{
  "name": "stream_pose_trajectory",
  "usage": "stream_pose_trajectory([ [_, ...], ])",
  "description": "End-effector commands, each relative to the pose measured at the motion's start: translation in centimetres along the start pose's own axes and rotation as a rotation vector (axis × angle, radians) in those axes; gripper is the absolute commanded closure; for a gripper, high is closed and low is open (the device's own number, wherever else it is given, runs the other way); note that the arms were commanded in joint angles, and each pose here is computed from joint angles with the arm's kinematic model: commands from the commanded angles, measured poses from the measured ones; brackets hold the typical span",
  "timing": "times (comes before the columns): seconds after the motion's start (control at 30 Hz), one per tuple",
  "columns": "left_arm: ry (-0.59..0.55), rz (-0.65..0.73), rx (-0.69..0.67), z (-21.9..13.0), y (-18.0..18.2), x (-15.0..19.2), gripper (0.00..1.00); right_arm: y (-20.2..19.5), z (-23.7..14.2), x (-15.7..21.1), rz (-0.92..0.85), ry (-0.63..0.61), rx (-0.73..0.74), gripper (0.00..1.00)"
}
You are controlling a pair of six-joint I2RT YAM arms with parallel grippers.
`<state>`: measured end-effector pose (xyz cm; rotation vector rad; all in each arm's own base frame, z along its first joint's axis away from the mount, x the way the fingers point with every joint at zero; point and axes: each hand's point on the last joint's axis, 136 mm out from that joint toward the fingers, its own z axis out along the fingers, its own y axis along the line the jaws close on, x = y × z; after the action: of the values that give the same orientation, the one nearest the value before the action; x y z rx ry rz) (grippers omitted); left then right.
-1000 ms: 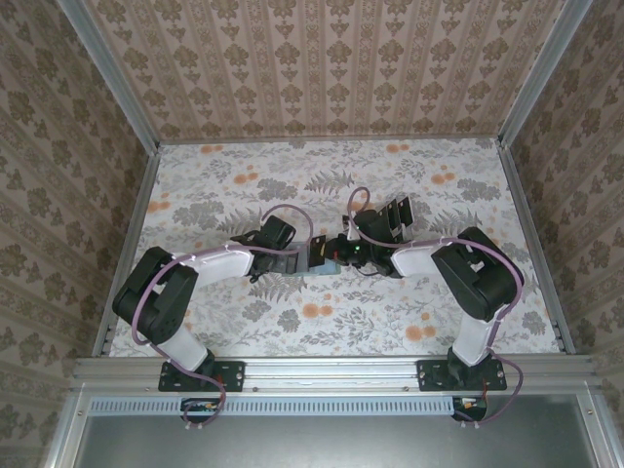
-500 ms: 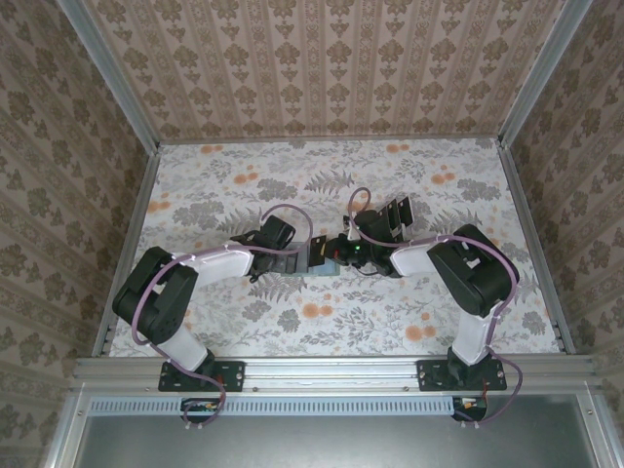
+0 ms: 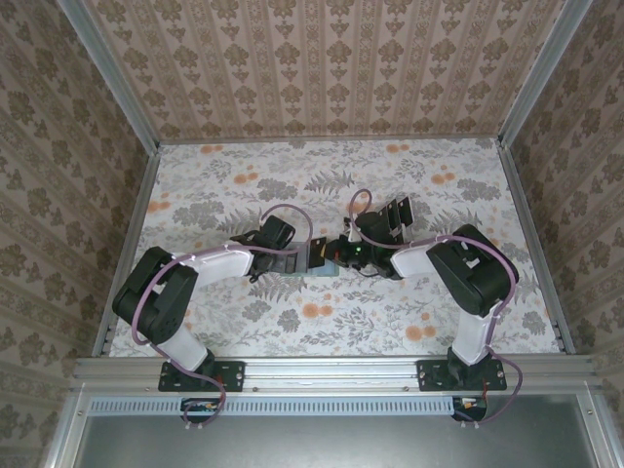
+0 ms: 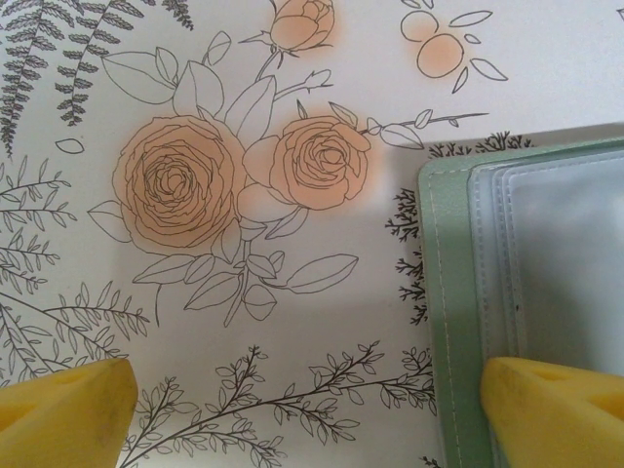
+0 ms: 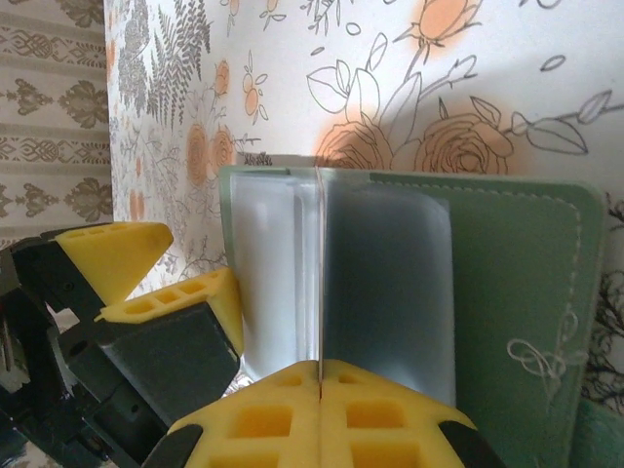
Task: Put the credit cards into the card holder
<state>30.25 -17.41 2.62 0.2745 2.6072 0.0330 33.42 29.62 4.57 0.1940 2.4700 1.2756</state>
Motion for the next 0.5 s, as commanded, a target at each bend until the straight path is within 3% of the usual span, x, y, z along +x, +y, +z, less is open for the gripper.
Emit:
stream_pose_trajectory([
  [0.0,0.045,0.021,-0.026,0.35,0.45,1.38,0.00,1.01,-0.80,-0.66,-0.011,-0.034,-0.019,1.00],
  [0.47,0.043,0.019,-0.023,0.44,0.42,1.46,0.00,1.35,-0.24,-0.53,0.005,-0.026,-0.041,1.00],
])
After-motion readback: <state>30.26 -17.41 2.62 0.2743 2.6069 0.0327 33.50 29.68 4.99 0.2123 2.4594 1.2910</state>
